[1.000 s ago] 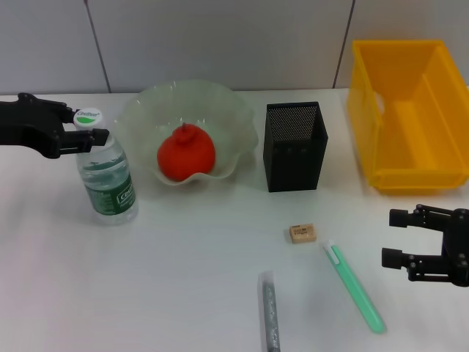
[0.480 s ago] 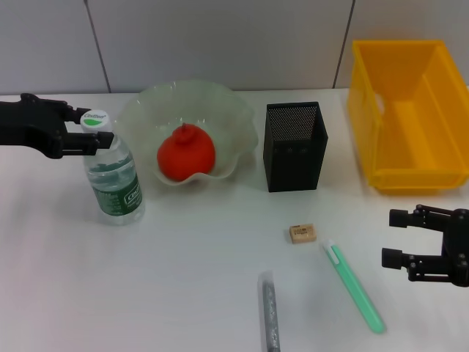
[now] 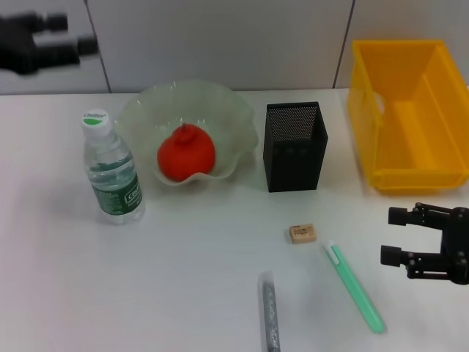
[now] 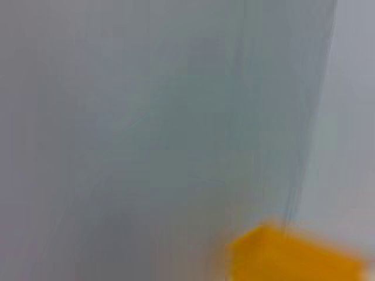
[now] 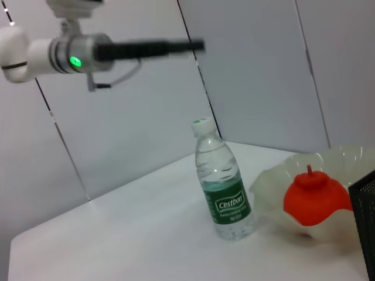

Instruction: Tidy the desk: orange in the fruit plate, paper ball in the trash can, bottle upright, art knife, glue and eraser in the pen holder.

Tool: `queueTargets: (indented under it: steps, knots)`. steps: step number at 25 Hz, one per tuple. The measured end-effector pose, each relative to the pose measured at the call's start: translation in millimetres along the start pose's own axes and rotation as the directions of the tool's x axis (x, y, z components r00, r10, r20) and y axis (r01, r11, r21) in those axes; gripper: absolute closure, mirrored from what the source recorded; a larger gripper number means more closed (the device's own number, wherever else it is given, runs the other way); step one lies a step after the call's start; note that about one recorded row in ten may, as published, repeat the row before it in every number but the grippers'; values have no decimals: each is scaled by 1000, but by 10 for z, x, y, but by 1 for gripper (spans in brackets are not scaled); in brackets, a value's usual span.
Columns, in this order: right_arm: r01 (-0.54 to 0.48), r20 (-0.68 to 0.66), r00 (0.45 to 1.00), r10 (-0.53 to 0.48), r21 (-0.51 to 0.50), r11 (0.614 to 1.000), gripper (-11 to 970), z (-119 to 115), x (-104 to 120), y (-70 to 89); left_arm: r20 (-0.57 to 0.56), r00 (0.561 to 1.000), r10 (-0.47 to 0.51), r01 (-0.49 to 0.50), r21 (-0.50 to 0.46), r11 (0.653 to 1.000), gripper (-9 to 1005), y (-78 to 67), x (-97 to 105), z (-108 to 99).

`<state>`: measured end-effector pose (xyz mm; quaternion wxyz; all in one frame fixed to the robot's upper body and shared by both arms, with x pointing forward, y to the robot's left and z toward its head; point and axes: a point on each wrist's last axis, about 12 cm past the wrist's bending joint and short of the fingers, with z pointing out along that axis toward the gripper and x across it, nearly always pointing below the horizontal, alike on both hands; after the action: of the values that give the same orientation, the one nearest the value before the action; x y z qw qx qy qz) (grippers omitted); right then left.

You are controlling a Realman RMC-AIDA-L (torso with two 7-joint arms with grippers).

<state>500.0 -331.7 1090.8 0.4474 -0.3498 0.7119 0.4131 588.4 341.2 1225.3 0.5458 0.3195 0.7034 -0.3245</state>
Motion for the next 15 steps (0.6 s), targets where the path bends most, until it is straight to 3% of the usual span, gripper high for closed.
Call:
queueTargets:
  steps: [1, 4, 5, 7, 12, 15]
  knots:
    - [2, 3, 1000, -2, 0, 1000, 136, 3, -9, -4, 0, 1000, 0, 0, 0, 1000, 212, 0, 0, 0]
    - [7, 16, 1000, -7, -2, 1000, 136, 18, -36, -13, 73, 996, -56, 43, 181, 983, 198, -189, 67, -23]
    - [8, 24, 1000, -7, -4, 1000, 137, 33, -63, -22, 78, 992, -96, 71, 279, 958, 198, -302, 194, 13]
    - [4, 28, 1000, -3, -8, 1000, 137, 47, -90, -34, 75, 991, -112, 83, 314, 946, 198, -349, 262, 38]
    - [-19, 25, 999, 19, -19, 1000, 137, 83, -163, -68, 18, 990, -142, 121, 422, 898, 198, -600, 765, 235]
    - [-107, -17, 994, 106, -32, 994, 137, 125, -341, -154, 16, 994, -112, 95, 433, 896, 198, -683, 935, 258]
